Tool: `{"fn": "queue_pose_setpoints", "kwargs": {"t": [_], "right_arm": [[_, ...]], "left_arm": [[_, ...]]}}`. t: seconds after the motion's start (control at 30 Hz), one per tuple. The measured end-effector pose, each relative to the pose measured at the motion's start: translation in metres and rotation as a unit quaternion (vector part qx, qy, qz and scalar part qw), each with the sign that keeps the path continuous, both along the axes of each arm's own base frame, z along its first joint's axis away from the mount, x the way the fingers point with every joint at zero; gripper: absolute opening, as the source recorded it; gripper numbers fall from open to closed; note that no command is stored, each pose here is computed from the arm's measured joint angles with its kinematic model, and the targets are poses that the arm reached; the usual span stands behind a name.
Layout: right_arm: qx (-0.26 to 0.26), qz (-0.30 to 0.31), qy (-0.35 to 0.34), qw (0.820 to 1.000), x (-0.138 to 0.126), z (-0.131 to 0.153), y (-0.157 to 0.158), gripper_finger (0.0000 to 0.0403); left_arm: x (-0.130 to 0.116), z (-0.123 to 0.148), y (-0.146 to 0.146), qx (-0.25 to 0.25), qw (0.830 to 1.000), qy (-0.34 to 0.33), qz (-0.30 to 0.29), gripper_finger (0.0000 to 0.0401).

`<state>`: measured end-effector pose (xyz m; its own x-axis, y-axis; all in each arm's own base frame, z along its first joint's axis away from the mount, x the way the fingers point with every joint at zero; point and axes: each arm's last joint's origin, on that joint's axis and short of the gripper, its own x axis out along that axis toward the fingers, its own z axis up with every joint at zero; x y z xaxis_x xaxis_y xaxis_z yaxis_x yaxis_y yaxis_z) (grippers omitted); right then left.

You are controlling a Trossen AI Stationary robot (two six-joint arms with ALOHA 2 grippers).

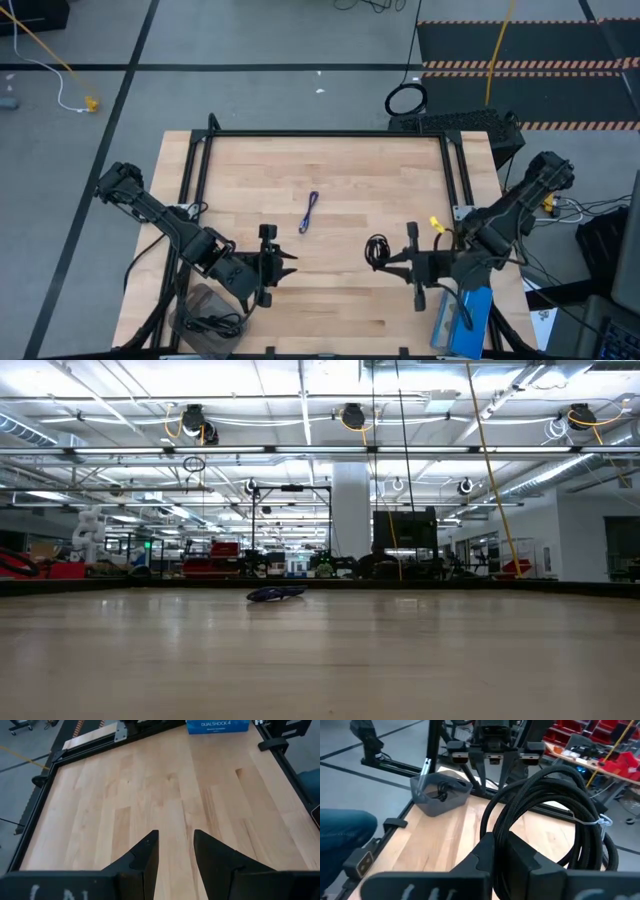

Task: Pick and place USB-C Cables
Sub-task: Put the black charger cable into the black bin

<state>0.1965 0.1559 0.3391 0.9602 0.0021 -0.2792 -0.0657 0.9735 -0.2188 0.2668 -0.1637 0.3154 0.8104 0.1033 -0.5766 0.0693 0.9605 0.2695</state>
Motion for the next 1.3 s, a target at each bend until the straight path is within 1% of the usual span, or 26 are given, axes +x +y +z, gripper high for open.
{"fn": "queue_pose_setpoints", "kwargs": {"t": [0.13,0.33,0.43,0.57,0.73,0.9,1.03,1.13,1.2,1.3], "right_arm": [[-0.001,0.006,0.001,1.0,-0.002,0.0,0.003,0.0015],[-0.008,0.023,0.001,1.0,-0.007,0.0,0.008,0.0015],[-0.014,0.014,-0.002,1.0,-0.009,0.0,0.01,0.0015],[0.002,0.004,-0.001,1.0,-0.01,-0.001,0.01,0.0015],[0.016,0.0,-0.003,1.0,-0.006,-0.003,0.014,0.0015],[0.018,0.002,-0.022,1.0,0.007,-0.007,0.022,0.0015],[0.025,0.04,-0.033,0.998,0.021,-0.009,0.025,0.0015],[0.037,0.064,-0.045,0.996,0.033,-0.01,0.026,0.0015],[0.045,0.075,-0.05,0.995,0.042,-0.013,0.025,0.0015],[0.062,0.097,-0.058,0.992,0.055,-0.017,0.023,0.0015]], "left_arm": [[0.001,0.002,-0.001,-0.003,1.0,-0.01,-0.002,0.0127],[0.003,0.005,-0.002,0.006,1.0,-0.025,-0.016,0.0127],[0.004,0.005,-0.003,0.008,0.999,-0.027,-0.019,0.0127],[0.005,0.007,-0.003,0.016,0.999,-0.035,-0.028,0.0127],[0.008,0.013,-0.006,0.021,0.997,-0.067,-0.043,0.0127],[0.012,0.019,-0.007,0.023,0.993,-0.099,-0.052,0.0127],[0.016,0.018,-0.009,0.025,0.992,-0.109,-0.056,0.0127],[0.021,0.012,-0.013,0.039,0.991,-0.104,-0.069,0.0129],[0.024,0.012,-0.016,0.05,0.989,-0.116,-0.077,0.0137],[0.031,0.013,-0.018,0.066,0.984,-0.141,-0.087,0.0163]]}}
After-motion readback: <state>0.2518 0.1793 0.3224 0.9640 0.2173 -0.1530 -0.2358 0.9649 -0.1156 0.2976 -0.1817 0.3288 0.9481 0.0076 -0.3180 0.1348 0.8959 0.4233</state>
